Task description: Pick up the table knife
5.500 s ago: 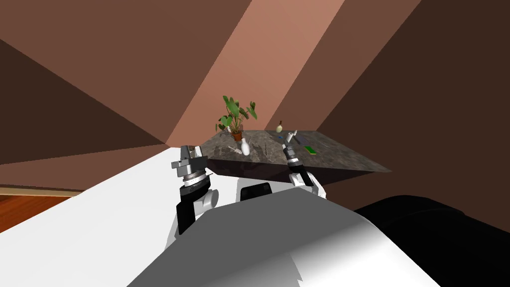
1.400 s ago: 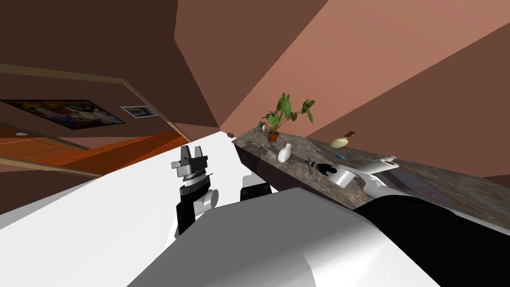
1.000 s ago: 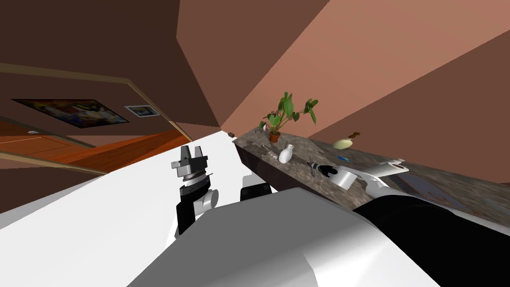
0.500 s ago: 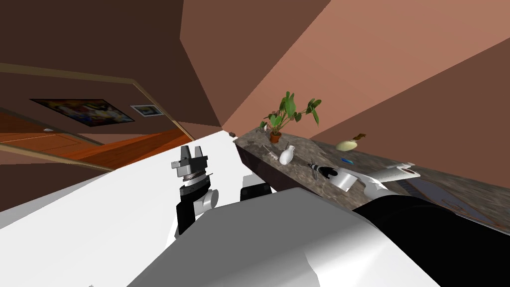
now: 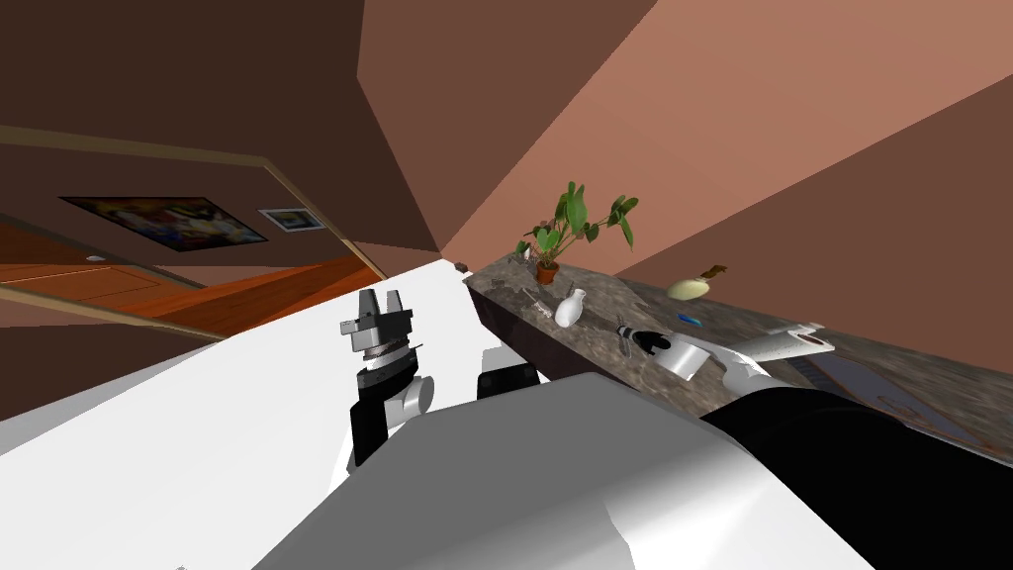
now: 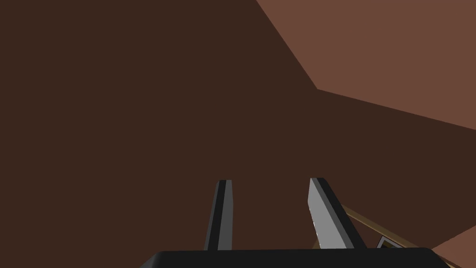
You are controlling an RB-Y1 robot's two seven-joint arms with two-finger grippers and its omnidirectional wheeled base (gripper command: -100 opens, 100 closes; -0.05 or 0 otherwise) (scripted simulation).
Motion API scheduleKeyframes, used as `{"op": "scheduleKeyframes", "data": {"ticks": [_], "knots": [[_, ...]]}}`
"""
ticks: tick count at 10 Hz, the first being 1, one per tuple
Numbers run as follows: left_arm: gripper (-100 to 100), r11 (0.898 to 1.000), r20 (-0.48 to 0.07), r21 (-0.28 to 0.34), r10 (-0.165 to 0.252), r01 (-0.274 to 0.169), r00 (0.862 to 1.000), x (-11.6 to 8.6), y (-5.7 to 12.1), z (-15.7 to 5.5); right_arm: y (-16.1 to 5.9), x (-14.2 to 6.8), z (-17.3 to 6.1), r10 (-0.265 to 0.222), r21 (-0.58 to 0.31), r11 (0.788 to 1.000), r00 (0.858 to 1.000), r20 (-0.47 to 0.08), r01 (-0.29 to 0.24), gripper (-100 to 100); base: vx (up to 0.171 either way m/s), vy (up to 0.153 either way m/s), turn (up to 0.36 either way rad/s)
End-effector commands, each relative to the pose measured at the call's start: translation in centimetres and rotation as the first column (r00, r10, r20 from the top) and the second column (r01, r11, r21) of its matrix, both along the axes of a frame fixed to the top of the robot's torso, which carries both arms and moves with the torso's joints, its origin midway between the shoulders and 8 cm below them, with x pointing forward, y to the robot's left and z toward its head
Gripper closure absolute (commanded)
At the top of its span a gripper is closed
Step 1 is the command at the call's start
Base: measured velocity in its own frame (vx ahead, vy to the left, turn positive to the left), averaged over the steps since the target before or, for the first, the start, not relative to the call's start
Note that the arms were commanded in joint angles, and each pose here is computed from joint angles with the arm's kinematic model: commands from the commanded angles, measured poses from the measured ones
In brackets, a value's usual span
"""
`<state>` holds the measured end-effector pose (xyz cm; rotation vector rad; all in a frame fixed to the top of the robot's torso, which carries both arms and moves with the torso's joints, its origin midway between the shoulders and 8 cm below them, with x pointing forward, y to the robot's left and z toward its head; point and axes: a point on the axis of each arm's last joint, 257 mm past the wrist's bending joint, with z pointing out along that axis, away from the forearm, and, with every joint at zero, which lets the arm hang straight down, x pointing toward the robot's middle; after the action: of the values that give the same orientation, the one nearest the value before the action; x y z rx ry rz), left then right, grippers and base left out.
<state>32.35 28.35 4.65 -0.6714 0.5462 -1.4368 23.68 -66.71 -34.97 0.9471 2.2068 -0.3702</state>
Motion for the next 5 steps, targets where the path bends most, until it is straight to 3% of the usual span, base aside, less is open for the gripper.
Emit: {"op": "scheduleKeyframes", "data": {"ticks": [1, 2, 4, 5], "knots": [[0, 1.0, 0.0, 0.0, 0.0, 0.0, 1.0, 0.0, 0.0, 0.0, 0.0, 0.0, 0.0, 0.0, 0.0, 1.0, 1.0, 0.0, 0.0, 0, 0.0, 0.0, 0.0], [0, 1.0, 0.0, 0.0, 0.0, 0.0, 1.0, 0.0, 0.0, 0.0, 0.5, 0.5, 0.7, 0.011, 0.0, 1.0, 1.0, 0.001, -0.011, 100, -0.005, 0.014, -0.079], [0, 1.0, 0.0, 0.0, 0.0, 0.0, 1.0, 0.0, 0.0, 0.0, 0.6, 0.6, 1.0, 0.015, -0.001, 1.0, 1.0, 0.002, -0.015, 100, -0.016, 0.029, -0.064], [0, 1.0, 0.0, 0.0, 0.0, 0.0, 1.0, 0.0, 0.0, 0.0, 0.6, 0.6, 1.1, 0.016, -0.001, 1.0, 1.0, 0.001, -0.016, 0, 0.0, 0.0, 0.0]]}}
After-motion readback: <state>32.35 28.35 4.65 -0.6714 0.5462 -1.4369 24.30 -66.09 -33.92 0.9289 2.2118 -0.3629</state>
